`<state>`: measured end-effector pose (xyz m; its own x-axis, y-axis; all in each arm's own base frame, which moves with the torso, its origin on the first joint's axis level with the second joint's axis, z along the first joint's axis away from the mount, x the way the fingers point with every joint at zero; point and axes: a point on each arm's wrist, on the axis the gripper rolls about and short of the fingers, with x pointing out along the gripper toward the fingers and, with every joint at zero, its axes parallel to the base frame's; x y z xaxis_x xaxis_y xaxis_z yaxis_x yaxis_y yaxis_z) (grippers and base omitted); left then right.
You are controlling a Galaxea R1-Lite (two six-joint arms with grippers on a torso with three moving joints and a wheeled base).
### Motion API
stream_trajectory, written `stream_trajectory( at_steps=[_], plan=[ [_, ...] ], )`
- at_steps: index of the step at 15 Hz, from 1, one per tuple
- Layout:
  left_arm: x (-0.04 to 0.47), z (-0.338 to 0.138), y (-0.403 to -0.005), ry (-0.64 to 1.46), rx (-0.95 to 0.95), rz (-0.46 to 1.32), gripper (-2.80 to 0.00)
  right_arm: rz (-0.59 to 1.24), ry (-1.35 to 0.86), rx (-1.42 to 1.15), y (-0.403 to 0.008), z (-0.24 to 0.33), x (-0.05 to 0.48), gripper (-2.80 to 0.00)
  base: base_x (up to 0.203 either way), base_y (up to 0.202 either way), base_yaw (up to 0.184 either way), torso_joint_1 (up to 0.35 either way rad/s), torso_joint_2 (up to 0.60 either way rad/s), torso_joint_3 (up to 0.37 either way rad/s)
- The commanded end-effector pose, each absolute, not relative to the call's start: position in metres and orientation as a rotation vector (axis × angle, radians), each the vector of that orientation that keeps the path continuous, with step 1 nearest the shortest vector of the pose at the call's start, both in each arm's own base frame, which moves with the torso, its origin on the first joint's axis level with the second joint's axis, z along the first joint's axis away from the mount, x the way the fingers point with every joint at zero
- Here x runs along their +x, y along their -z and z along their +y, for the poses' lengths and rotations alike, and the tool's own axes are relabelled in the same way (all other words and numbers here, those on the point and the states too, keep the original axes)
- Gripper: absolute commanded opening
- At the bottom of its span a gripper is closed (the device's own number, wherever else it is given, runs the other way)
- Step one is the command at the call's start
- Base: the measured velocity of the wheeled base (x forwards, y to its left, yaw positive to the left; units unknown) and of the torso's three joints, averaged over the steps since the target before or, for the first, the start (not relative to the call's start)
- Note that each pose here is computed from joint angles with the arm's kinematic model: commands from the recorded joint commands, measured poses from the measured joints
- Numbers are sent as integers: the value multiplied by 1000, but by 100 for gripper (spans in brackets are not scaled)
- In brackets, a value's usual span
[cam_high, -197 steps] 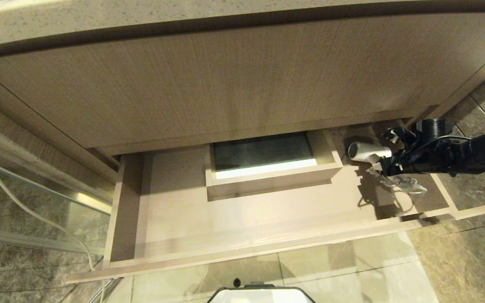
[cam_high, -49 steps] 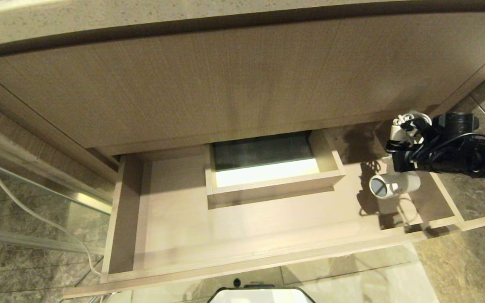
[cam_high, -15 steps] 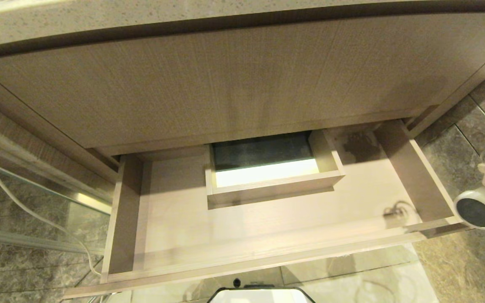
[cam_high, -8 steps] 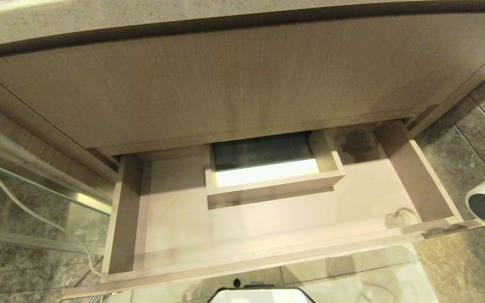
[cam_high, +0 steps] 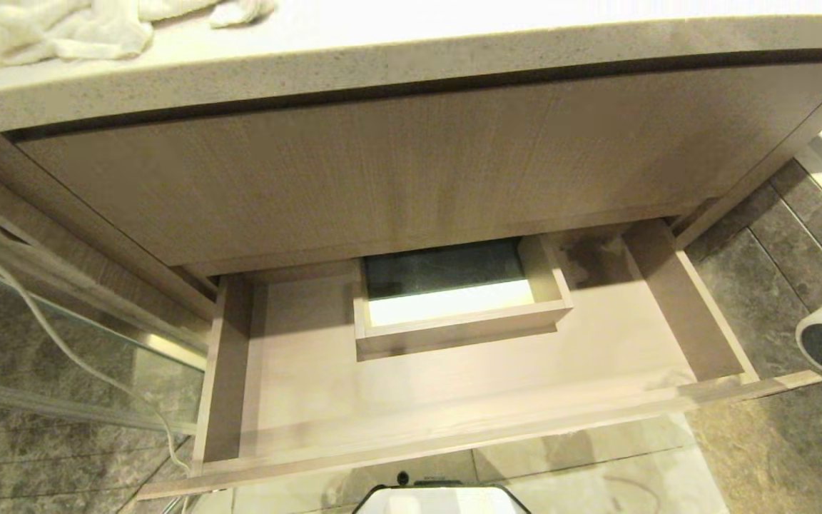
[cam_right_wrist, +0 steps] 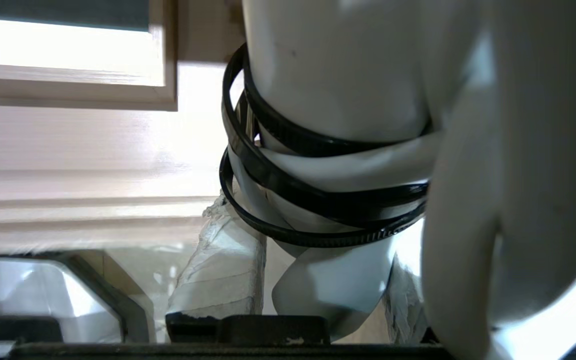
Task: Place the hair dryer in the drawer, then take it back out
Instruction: Place it on the countertop
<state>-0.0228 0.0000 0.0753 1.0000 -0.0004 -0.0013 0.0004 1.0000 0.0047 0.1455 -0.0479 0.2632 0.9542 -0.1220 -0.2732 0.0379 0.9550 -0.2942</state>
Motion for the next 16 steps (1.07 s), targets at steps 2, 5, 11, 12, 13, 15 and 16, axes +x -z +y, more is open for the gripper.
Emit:
stream_trajectory(
  at_steps=[2, 5, 11, 12, 13, 15, 16],
  plan=[
    [-23, 0, -75, 0, 5, 2, -280, 285, 81, -296, -263, -46, 141, -280, 0, 0, 0, 38, -486, -198],
    [-23, 0, -75, 0, 5, 3, -280, 279, 82, -298, -263, -46, 140, -280, 0, 0, 0, 320, -522, -210],
    [-23, 0, -75, 0, 5, 2, -280, 262, 97, -303, -264, -47, 138, -280, 0, 0, 0, 396, -532, -238],
    [-23, 0, -75, 0, 5, 3, -280, 262, 97, -303, -264, -47, 138, -280, 0, 0, 0, 319, -558, -251],
    [-23, 0, -75, 0, 5, 3, -280, 262, 97, -303, -264, -47, 138, -280, 0, 0, 0, 319, -568, -247],
    [-23, 0, -75, 0, 5, 3, -280, 254, 103, -305, -264, -48, 139, -280, 0, 0, 0, 328, -584, -267],
    [-23, 0, -75, 0, 5, 3, -280, 243, 104, -309, -265, -48, 139, -280, 0, 0, 0, 330, -603, -271]
  ],
)
